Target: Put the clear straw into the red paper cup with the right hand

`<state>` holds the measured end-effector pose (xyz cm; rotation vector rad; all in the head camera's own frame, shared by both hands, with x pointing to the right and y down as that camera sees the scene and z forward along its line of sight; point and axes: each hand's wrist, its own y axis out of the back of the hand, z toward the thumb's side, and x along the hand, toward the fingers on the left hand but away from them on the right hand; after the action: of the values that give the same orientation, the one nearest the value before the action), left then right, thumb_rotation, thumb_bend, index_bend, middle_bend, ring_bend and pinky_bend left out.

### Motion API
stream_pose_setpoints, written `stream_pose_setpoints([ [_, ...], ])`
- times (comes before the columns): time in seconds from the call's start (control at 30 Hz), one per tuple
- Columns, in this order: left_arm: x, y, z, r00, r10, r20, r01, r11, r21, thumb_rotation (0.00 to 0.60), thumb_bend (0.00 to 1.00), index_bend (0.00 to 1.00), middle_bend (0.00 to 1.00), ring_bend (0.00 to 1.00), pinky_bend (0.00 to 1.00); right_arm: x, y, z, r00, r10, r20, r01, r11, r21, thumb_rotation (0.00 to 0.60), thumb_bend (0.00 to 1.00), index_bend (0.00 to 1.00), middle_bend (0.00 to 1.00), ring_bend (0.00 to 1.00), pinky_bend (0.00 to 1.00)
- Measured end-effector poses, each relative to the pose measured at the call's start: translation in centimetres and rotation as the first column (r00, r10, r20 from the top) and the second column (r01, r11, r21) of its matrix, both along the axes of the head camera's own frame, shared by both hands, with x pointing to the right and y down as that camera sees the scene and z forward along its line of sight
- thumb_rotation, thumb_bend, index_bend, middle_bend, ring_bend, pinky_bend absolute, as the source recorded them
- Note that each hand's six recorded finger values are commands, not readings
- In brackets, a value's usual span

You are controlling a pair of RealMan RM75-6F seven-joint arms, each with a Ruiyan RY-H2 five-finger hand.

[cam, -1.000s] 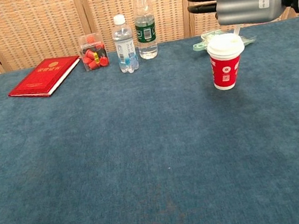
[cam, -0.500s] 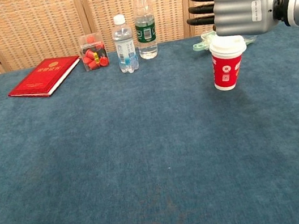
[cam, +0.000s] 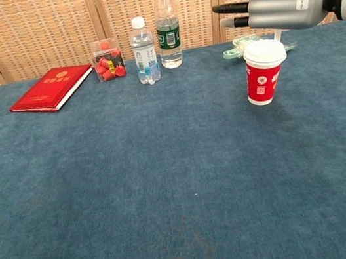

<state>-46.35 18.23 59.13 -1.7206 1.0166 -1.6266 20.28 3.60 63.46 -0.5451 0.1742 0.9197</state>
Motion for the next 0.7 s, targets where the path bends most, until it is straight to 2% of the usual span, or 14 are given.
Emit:
stream_pose_setpoints([
  [0.17, 0.3, -0.1, -0.2, 1.0, 0.018, -0.011, -0.018, 1.0, 0.021, 0.6, 0.2, 0.0, 0.0, 0.0, 0.0, 0.8, 0.0, -2.5, 0.988, 0.064, 0.138, -0.063, 0.998, -0.011, 0.6, 0.17, 0.08, 0.0, 0.0, 0.0],
  [0.23, 0.3, -0.1, -0.3, 1.0, 0.023, -0.017, -0.023, 0.999, 0.031, 0.6, 0.2, 0.0, 0.0, 0.0, 0.0, 1.5, 0.0, -3.5, 0.969, 0.109, 0.221, -0.104, 0.994, -0.036, 0.6, 0.14, 0.08, 0.0, 0.0, 0.0],
  [0.27, 0.3, -0.1, -0.3, 0.999, 0.026, -0.02, -0.025, 0.999, 0.034, 0.6, 0.2, 0.0, 0.0, 0.0, 0.0, 1.8, 0.0, -3.9, 0.956, 0.135, 0.261, -0.125, 0.991, -0.054, 0.6, 0.1, 0.08, 0.0, 0.0, 0.0],
  [0.37, 0.5, 0.0, -0.5, 0.999, 0.039, -0.025, -0.038, 0.998, 0.042, 0.6, 0.2, 0.0, 0.0, 0.0, 0.0, 3.8, 0.3, -5.0, 0.876, 0.26, 0.406, -0.214, 0.964, -0.155, 0.6, 0.01, 0.06, 0.0, 0.0, 0.0],
  [0.47, 0.8, 0.2, -0.5, 0.998, 0.055, -0.027, -0.053, 0.997, 0.048, 0.6, 0.2, 0.0, 0.0, 0.0, 0.0, 6.7, 1.5, -5.6, 0.731, 0.425, 0.533, -0.301, 0.903, -0.307, 0.6, 0.0, 0.05, 0.0, 0.0, 0.0],
  [0.5, 0.9, 0.3, -0.5, 0.998, 0.058, -0.028, -0.057, 0.997, 0.049, 0.6, 0.2, 0.0, 0.0, 0.0, 0.0, 7.9, 2.1, -5.8, 0.657, 0.49, 0.573, -0.324, 0.87, -0.372, 0.6, 0.0, 0.05, 0.0, 0.0, 0.0],
  [0.57, 1.1, 0.4, -0.5, 0.997, 0.067, -0.03, -0.065, 0.996, 0.053, 0.6, 0.2, 0.0, 0.0, 0.0, 0.0, 9.8, 3.2, -6.1, 0.536, 0.578, 0.616, -0.346, 0.816, -0.464, 0.6, 0.0, 0.02, 0.0, 0.0, 0.0],
  [0.6, 1.1, 0.4, -0.6, 0.997, 0.07, -0.031, -0.068, 0.996, 0.055, 0.6, 0.2, 0.0, 0.0, 0.0, 0.0, 11.1, 4.1, -6.2, 0.453, 0.626, 0.634, -0.353, 0.779, -0.518, 0.6, 0.0, 0.01, 0.0, 0.0, 0.0],
  [0.67, 1.4, 0.6, -0.6, 0.996, 0.08, -0.032, -0.078, 0.995, 0.058, 0.6, 0.2, 0.0, 0.0, 0.0, 0.0, 13.2, 5.6, -6.4, 0.332, 0.686, 0.647, -0.361, 0.726, -0.585, 0.6, 0.0, 0.0, 0.0, 0.0, 0.0],
  [0.7, 1.5, 0.6, -0.6, 0.996, 0.084, -0.033, -0.082, 0.995, 0.06, 0.6, 0.2, 0.0, 0.0, 0.0, 0.0, 14.7, 6.9, -6.5, 0.26, 0.718, 0.646, -0.37, 0.692, -0.62, 0.6, 0.0, 0.0, 0.0, 0.0, 0.0],
])
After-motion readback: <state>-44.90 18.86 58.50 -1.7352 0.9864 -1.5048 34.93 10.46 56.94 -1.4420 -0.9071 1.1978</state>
